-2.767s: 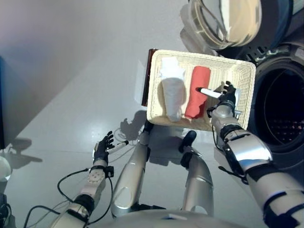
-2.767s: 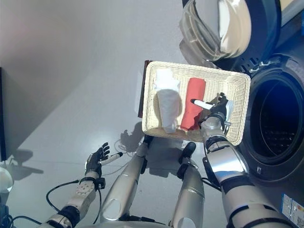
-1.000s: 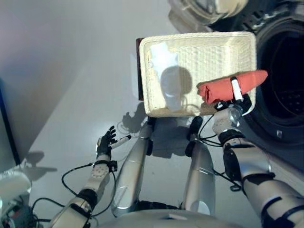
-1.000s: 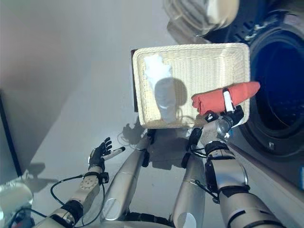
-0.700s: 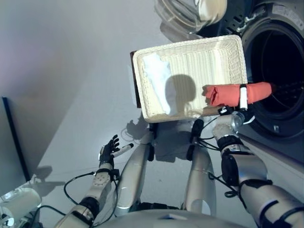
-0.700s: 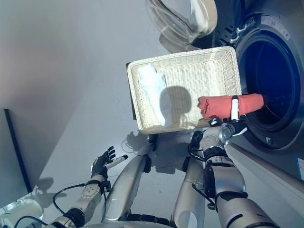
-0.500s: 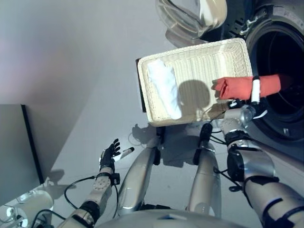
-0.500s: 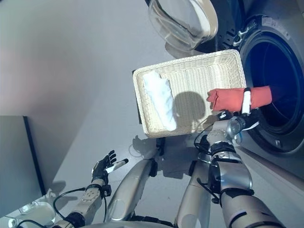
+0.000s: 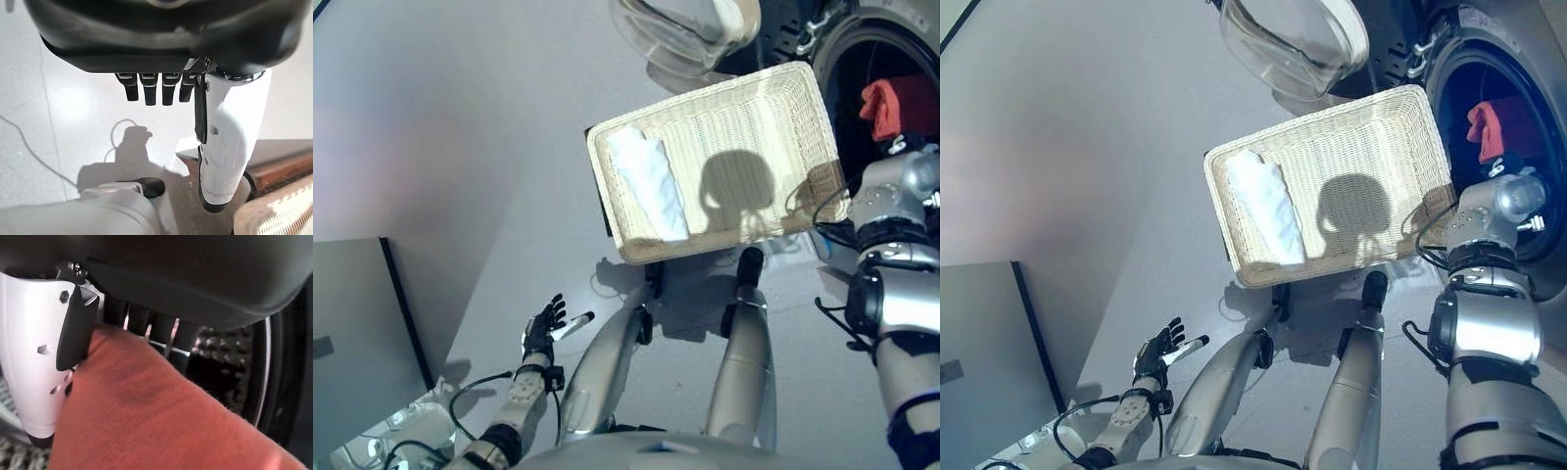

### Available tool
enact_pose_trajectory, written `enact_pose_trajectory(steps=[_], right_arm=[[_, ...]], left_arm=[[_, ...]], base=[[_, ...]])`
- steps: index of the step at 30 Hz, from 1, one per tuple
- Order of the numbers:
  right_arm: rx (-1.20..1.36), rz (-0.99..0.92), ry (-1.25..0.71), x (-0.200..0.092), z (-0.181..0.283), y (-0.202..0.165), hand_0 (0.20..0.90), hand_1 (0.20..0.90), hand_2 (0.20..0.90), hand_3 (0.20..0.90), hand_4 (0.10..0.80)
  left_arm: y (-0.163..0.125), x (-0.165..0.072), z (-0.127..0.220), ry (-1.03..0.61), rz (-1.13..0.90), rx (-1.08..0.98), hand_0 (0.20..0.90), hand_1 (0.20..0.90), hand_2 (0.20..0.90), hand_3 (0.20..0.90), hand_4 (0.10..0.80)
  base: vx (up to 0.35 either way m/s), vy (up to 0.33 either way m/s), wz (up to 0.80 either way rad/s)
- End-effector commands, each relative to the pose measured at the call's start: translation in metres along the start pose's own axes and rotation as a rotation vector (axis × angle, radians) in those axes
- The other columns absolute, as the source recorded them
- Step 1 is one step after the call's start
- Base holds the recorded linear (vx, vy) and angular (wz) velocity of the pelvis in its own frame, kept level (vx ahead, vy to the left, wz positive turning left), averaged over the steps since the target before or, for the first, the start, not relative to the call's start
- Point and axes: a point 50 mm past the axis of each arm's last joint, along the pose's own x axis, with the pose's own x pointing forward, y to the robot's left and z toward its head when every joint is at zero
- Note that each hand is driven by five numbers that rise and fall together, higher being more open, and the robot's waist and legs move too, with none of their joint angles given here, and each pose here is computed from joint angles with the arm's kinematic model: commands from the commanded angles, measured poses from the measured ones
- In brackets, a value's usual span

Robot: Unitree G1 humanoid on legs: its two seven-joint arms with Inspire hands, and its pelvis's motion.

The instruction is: Pick up the clothes and place them into the washing machine

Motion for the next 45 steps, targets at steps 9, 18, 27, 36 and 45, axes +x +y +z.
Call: enact_pose_trajectory(steps=[9,18,27,36,45], right_arm=[[0.089,0.041,-0.4,0.008,0.092,0.024,0.2,0.2,0.2,0.2,0.3],[0.06,-0.007,-0.512,0.003,0.108,0.027,0.2,0.2,0.2,0.2,0.3],[0.087,0.07,-0.48,0.002,0.111,0.038,0.9,0.9,0.9,0.9,0.8],[0.074,0.055,-0.352,0.002,0.076,0.031,0.9,0.9,0.9,0.9,0.8],[-0.05,0.088,-0.199,0.003,0.03,0.014,0.9,0.9,0.9,0.9,0.8]], left_arm=[[0.03,-0.004,-0.01,0.031,0.202,-0.126,0.9,0.9,0.9,0.9,0.8],[0.029,-0.01,-0.012,0.006,0.203,-0.121,0.9,0.9,0.9,0.9,0.8],[0.028,-0.012,-0.017,0.022,0.213,-0.139,0.9,0.9,0.9,0.9,0.8],[0.025,-0.01,-0.016,0.028,0.204,-0.144,0.9,0.9,0.9,0.9,0.8],[0.033,-0.007,-0.012,0.017,0.208,-0.137,0.9,0.9,0.9,0.9,0.8]], base=[[-0.027,-0.07,-0.1],[0.023,0.033,-0.07],[0.028,0.039,-0.08],[-0.002,0.013,0.03],[-0.01,-0.009,0.08]])
